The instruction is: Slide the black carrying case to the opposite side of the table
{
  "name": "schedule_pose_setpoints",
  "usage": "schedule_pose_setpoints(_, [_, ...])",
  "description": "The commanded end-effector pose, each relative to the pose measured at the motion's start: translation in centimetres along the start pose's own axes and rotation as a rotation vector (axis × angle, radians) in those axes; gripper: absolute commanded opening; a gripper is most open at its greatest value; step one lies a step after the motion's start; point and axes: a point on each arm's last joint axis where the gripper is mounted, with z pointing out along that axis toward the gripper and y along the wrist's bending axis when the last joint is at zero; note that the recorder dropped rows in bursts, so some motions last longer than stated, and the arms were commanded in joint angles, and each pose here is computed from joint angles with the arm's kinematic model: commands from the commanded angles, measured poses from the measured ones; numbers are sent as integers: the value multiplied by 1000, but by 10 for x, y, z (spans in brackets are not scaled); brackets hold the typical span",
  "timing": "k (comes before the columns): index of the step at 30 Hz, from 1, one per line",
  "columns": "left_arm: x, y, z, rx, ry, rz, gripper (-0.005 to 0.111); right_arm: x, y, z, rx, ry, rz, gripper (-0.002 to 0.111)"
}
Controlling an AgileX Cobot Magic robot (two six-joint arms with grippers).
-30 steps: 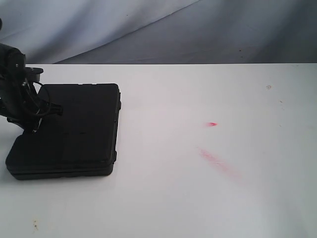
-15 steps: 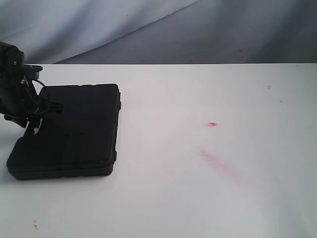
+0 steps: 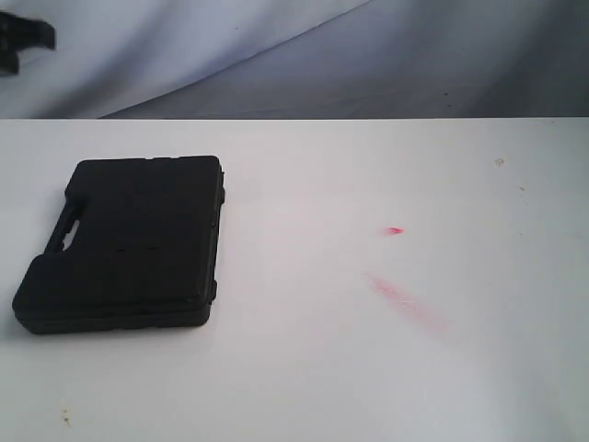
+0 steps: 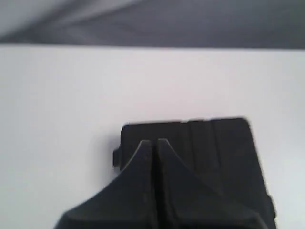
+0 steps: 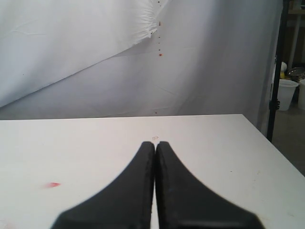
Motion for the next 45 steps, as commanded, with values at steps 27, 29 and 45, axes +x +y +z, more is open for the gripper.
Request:
schedule_pose_setpoints(27, [261,10,-162,165,-730,-17,0,1,0,0,6,-4,3,0])
schedule_pose_setpoints(29, [266,11,-151,147,-729,-15,0,1,0,0,6,-4,3,0])
schedule_pose_setpoints(45, [296,16,-108,58,-654,87,0,1,0,0,6,-4,3,0])
